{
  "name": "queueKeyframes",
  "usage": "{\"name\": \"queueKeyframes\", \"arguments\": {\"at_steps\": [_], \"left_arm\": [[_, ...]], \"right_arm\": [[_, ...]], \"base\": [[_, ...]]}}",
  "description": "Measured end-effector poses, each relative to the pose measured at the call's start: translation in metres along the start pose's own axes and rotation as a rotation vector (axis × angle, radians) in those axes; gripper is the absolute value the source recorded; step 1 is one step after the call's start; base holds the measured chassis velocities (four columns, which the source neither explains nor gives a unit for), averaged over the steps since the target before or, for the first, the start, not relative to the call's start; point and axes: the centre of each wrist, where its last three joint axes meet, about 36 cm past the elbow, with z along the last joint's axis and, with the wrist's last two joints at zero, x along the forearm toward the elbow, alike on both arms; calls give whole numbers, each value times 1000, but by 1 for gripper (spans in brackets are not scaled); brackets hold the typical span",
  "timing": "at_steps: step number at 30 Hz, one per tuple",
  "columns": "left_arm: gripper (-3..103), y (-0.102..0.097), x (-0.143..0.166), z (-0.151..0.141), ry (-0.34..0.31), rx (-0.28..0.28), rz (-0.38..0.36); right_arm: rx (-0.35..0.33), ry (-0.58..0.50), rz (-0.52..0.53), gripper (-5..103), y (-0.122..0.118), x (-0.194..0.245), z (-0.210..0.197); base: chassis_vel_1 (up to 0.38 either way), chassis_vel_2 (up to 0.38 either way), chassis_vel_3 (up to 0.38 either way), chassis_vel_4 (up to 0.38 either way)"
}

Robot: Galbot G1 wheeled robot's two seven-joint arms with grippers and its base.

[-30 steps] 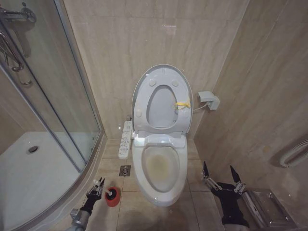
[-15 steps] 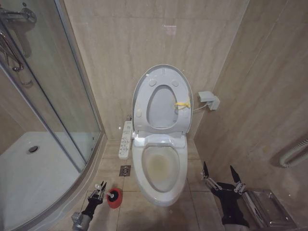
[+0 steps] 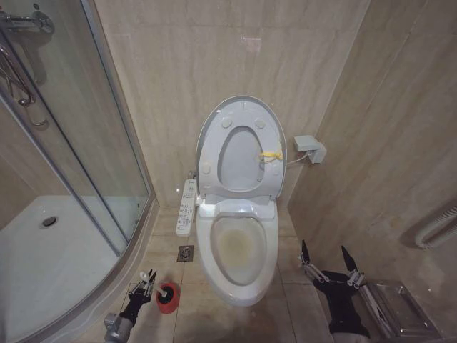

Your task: Open the toilet lid, clean the toilet bowl with a toilet brush, close the toilet lid, and flush.

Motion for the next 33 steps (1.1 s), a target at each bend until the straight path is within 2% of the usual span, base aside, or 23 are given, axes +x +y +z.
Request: {"name": "queueKeyframes", "arguments": {"at_steps": [3,7,24,33], "left_arm": [[18,5,-6,-2,-9,-27,2],[18,6,-12,-5,-14,-34,4],[18,0,-15,-5,-2,-22,15],[18,1,-23,-9,-10,-30,-13]], "right_arm": [[0,0,0,100,0,0,0],[0,0,0,100,0,0,0],[0,0,0,100,0,0,0],[0,0,0,100,0,0,0]], "base": [[0,0,0,0],[0,0,0,0],[0,0,0,0],[0,0,0,0]]}}
